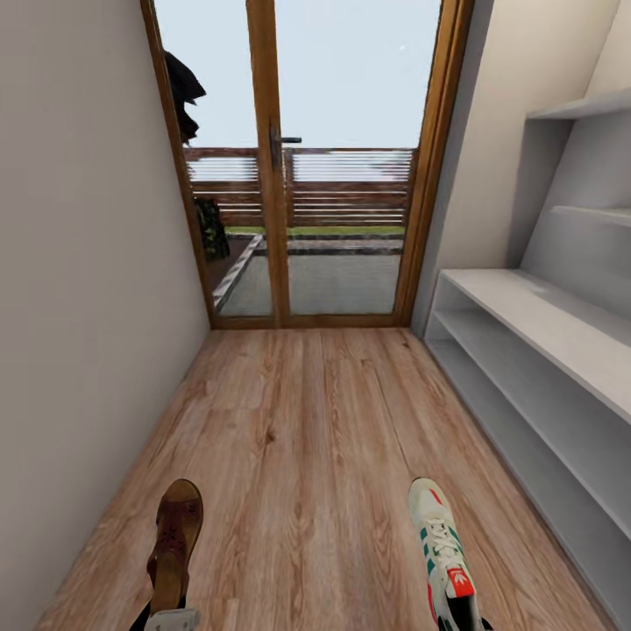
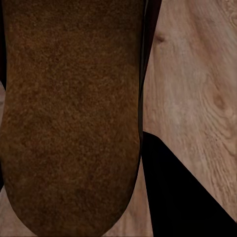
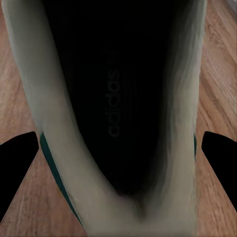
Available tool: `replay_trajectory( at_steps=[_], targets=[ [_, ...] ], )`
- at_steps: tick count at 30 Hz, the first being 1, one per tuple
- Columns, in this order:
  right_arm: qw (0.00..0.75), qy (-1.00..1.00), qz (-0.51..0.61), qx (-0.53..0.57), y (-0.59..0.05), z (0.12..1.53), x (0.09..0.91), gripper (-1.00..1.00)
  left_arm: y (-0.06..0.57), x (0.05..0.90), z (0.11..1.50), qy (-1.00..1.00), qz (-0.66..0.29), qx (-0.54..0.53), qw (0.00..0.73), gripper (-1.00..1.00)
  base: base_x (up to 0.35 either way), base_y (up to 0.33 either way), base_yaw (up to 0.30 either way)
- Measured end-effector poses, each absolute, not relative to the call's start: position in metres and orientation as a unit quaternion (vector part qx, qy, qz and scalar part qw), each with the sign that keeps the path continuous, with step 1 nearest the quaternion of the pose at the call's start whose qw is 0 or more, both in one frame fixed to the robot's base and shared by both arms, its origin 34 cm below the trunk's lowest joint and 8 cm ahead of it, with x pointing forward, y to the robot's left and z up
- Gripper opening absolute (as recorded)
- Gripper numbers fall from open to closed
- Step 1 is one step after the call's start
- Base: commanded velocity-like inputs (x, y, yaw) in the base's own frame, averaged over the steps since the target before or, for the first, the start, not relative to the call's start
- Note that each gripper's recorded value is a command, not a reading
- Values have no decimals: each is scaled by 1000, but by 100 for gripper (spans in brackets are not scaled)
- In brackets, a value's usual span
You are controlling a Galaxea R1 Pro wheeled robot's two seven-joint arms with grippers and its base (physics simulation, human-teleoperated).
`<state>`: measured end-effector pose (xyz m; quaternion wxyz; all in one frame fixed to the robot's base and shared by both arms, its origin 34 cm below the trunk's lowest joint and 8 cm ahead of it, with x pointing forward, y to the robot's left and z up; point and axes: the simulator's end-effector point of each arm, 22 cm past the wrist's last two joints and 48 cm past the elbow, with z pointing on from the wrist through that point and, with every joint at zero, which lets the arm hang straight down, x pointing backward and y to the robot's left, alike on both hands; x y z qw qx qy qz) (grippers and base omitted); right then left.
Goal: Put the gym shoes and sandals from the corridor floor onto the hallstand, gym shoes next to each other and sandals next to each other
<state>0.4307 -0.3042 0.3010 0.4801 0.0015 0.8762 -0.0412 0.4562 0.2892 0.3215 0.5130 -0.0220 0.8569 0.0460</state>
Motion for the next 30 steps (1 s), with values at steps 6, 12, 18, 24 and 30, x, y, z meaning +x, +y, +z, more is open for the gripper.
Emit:
replay_trajectory(
  at_steps=[6,12,18,24,30],
  targets=[
    [480,876,-40,1,-304,301,430,-100,289,456,321,857,46,-22,513,-100,339,0,0],
    [480,876,-40,1,-304,301,431,-100,289,456,321,857,46,-22,513,-100,339,0,0],
    [480,876,-41,2,-304,301,431,-100,289,456,321,857,46,-22,513,-100,339,0,0],
    [481,876,-41,2,-304,301,431,-100,289,456,321,857,46,-22,513,-100,339,0,0],
    [481,876,-40,1,-304,301,431,-100,289,456,321,857,46,-22,513,-100,339,0,0]
  ],
)
